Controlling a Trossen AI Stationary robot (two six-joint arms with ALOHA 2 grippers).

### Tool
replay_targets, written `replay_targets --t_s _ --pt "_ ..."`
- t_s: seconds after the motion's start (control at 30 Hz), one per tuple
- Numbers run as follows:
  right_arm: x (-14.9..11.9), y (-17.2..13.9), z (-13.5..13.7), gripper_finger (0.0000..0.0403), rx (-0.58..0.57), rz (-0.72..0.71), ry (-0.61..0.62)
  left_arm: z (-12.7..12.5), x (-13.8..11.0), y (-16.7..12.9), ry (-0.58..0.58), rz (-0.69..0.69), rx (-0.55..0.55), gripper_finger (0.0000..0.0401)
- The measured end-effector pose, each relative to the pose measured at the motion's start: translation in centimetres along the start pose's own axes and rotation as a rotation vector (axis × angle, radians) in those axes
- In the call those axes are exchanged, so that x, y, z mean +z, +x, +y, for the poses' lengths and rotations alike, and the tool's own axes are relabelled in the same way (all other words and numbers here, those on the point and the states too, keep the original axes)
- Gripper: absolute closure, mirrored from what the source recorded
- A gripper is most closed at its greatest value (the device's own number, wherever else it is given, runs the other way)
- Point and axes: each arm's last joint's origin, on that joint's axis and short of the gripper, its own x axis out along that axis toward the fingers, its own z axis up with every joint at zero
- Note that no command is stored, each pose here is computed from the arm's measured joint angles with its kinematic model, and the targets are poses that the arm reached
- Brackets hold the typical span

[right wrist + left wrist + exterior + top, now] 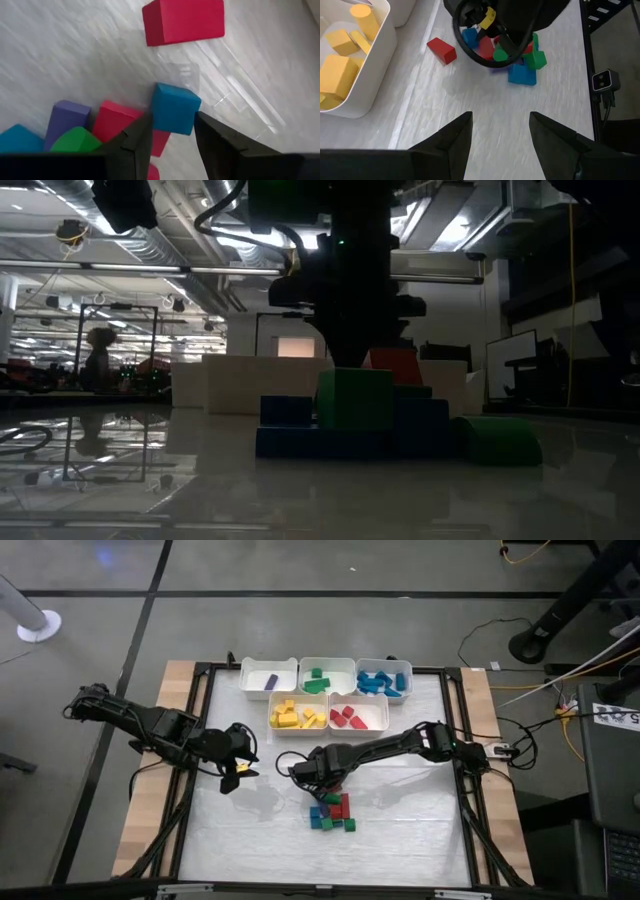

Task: Sort blocks
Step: Put the blue block into the top right bin

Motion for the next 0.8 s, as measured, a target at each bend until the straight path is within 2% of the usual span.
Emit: replay_targets --t_s 0.23,0.57,0.67,0.8 --pt "0.8 0.1 -0.7 0.0247 0.031 0.055 0.027 0.0 0.0 0.0 0.003 0.000 0.001 0.0217" --pt "1.2 0.1 -0.9 0.0141 0.058 0.068 0.091 0.0 0.0 0.0 0.030 0.000 0.001 0.0217" --pt "1.1 0.7 -0.9 0.0126 0.065 0.054 0.092 0.0 0.0 0.0 0.030 0.000 0.001 0.0217" --pt "0.7 2.1 -1.0 0.0126 0.064 0.086 0.091 0.0 0.0 0.0 0.030 0.000 0.001 0.0217"
